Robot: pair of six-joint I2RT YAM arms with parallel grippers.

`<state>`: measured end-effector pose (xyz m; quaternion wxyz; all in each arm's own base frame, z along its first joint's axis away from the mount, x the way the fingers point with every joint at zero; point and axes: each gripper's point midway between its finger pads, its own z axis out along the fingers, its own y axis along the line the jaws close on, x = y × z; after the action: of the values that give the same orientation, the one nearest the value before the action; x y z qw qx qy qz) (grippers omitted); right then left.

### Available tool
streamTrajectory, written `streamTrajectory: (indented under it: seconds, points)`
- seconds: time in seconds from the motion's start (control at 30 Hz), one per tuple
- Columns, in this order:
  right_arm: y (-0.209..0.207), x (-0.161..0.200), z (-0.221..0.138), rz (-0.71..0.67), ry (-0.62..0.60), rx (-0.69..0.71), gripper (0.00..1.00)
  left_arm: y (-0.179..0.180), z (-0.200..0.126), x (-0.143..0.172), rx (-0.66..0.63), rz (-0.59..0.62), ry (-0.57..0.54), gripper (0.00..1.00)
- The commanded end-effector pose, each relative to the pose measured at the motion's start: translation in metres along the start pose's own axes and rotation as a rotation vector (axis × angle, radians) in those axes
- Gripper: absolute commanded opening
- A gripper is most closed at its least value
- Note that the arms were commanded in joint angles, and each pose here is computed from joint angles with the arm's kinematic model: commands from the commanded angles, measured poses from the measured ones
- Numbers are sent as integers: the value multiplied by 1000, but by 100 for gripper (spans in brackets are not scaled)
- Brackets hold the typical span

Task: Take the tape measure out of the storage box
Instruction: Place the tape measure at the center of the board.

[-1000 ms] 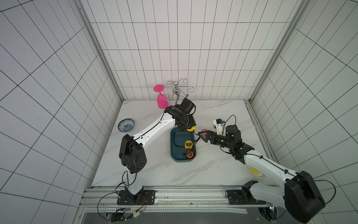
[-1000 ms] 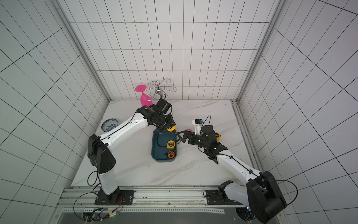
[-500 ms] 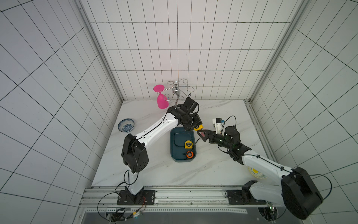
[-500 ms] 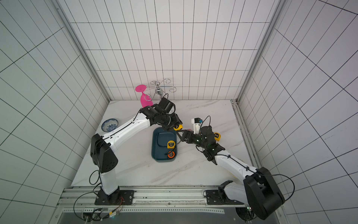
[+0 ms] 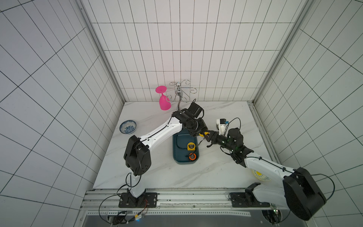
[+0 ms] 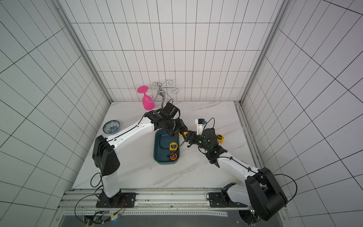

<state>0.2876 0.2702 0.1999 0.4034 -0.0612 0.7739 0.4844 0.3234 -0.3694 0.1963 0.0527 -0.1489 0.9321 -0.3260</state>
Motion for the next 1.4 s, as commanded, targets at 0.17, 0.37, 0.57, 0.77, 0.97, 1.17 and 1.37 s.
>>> streamTrajectory:
  seconds: [0.17, 0.37, 0.57, 0.77, 0.97, 1.17, 1.37]
  points:
    - [-6, 12, -1, 20, 8, -1, 34, -26, -21, 2, 101, 30, -22, 0]
    - [-10, 13, -4, 36, 3, 18, 24, -26, -19, 0, 98, 46, -29, 18]
    - [-36, 15, -23, 120, 13, 90, 21, -11, -23, -12, 51, 68, -64, 81]
    - [-72, 18, -59, 213, 17, 184, 20, 11, -31, -23, 11, 64, -98, 98]
    - [-110, 24, -95, 300, 16, 325, 19, 35, -34, -28, -25, 49, -106, 97]
    - [-144, 29, -116, 425, -11, 408, 19, 51, -37, -30, -48, 35, -110, 98]
    - [-173, 31, -127, 524, -51, 460, 21, 57, -38, -31, -58, 31, -113, 98]
